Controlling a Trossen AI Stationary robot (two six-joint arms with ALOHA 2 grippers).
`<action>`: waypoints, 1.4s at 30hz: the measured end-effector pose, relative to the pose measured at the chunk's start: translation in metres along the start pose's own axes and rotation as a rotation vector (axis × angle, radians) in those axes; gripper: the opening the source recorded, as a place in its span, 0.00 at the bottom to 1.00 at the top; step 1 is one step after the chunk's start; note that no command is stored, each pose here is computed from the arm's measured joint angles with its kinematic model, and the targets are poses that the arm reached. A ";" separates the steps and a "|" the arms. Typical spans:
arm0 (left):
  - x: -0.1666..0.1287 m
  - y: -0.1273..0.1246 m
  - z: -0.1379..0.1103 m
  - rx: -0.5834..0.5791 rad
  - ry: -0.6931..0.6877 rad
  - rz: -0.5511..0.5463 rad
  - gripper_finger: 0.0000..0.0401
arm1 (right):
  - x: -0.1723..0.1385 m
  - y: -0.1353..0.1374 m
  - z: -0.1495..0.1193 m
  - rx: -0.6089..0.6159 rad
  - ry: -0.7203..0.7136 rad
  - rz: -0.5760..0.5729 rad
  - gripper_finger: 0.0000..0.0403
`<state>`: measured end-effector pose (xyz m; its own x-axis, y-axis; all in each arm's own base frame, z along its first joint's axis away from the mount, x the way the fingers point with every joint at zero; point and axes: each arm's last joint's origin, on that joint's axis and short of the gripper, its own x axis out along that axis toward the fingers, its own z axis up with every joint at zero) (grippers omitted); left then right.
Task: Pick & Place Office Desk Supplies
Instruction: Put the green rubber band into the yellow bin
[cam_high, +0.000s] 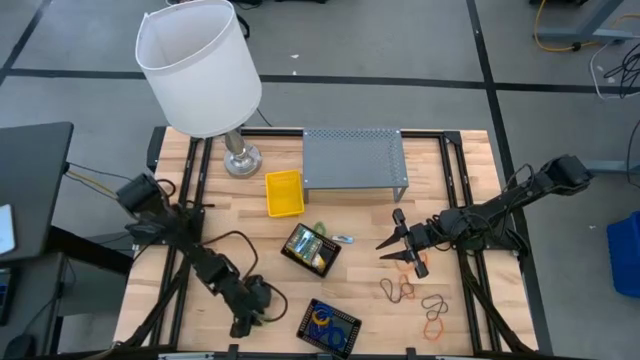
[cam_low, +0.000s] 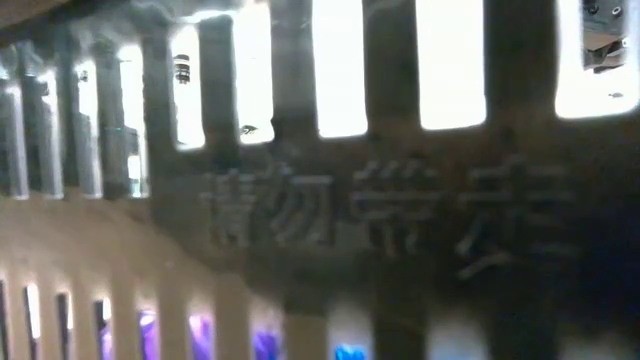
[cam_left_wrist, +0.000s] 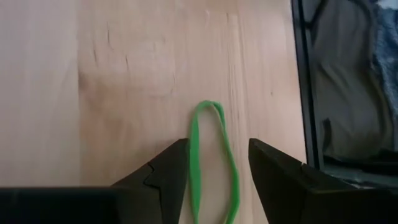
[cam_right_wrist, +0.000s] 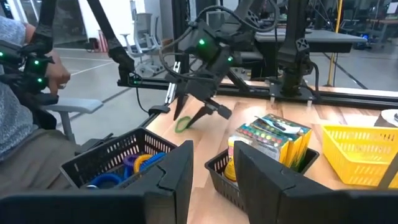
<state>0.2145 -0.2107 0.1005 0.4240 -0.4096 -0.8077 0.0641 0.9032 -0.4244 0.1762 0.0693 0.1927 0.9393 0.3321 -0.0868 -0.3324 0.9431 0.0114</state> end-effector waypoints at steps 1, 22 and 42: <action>0.002 0.000 -0.001 -0.010 0.002 0.028 0.44 | 0.000 0.000 0.000 0.001 -0.001 0.000 0.31; -0.003 0.001 -0.001 -0.015 -0.040 0.167 0.01 | 0.000 -0.001 0.000 0.014 0.001 -0.033 0.31; -0.043 -0.007 0.011 0.055 -0.125 0.154 0.04 | 0.000 -0.001 0.000 0.015 0.002 -0.060 0.31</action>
<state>0.2063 -0.1980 0.1428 0.5413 -0.2497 -0.8029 0.0378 0.9611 -0.2735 0.1767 0.0680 0.1923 0.9574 0.2745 -0.0900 -0.2737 0.9616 0.0211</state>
